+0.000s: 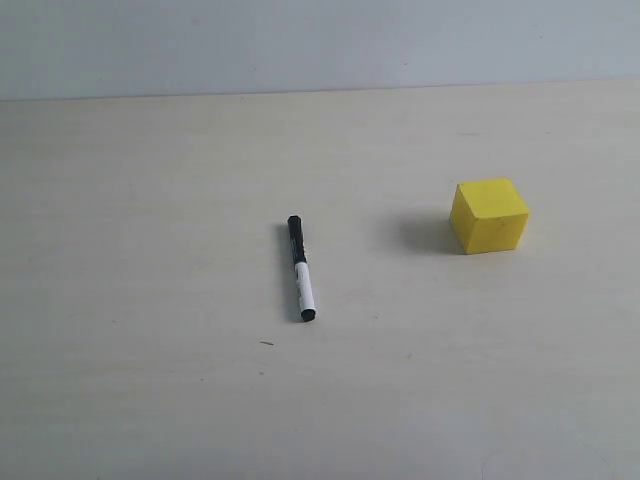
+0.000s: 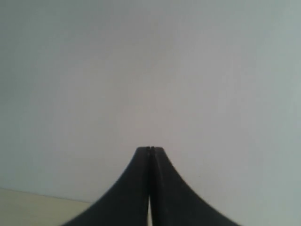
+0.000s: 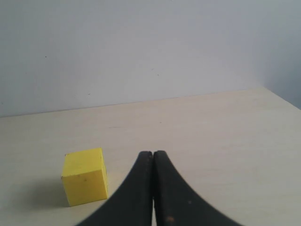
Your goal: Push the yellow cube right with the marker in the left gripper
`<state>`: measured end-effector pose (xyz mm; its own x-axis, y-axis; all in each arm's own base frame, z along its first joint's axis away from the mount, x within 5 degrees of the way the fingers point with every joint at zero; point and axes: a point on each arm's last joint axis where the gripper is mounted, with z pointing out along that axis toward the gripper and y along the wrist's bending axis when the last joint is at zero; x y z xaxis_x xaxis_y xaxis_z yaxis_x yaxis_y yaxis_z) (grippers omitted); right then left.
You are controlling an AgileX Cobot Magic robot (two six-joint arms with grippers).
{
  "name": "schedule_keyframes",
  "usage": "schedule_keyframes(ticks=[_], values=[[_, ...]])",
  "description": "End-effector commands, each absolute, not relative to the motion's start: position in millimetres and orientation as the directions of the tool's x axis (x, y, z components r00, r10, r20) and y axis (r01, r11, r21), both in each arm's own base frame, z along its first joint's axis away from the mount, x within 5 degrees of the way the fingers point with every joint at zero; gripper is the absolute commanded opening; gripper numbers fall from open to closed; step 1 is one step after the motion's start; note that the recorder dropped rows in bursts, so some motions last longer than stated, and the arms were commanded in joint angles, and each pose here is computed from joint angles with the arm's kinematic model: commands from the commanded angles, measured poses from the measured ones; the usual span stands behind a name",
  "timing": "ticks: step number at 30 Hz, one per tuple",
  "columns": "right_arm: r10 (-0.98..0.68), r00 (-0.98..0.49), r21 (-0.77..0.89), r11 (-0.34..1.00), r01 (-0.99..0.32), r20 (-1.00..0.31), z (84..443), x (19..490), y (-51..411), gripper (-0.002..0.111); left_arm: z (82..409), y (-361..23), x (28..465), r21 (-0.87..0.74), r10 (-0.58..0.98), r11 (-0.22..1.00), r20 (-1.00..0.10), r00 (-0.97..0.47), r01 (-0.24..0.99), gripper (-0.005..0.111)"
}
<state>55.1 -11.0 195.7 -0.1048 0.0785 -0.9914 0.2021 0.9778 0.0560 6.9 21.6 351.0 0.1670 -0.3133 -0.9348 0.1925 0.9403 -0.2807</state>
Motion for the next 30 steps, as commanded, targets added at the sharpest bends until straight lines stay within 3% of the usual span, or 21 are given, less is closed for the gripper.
schedule_keyframes(ticks=[1,9,13,15,18,30], values=[[0.075,-0.098,0.053,0.976,0.209,-0.992,195.2,54.7,-11.4,0.0,346.2,22.4,7.0,-0.303,-0.324,0.94,-0.936,0.14,0.154,0.0],[0.075,-0.098,0.053,0.976,0.209,-0.992,195.2,54.7,-11.4,0.0,338.6,20.1,11.1,-0.311,-0.329,0.938,-0.938,0.11,0.154,0.0],[0.075,-0.098,0.053,0.976,0.209,-0.992,195.2,54.7,-11.4,0.0,306.9,10.7,24.8,-0.258,-0.264,0.952,-0.964,0.016,0.167,0.0],[0.075,-0.098,0.053,0.976,0.209,-0.992,195.2,54.7,-11.4,0.0,291.4,1.2,28.2,-0.137,-0.143,0.96,-0.99,0.006,0.244,0.0],[0.075,-0.098,0.053,0.976,0.209,-0.992,195.2,54.7,-11.4,0.0,277.1,-9.5,33.5,-0.089,-0.103,0.94,-0.994,0.027,0.33,0.0],[0.075,-0.098,0.053,0.976,0.209,-0.992,195.2,54.7,-11.4,0.0,189.8,-14.8,53.1,-0.09,-0.04,0.96,-0.981,-0.189,0.265,0.0]])
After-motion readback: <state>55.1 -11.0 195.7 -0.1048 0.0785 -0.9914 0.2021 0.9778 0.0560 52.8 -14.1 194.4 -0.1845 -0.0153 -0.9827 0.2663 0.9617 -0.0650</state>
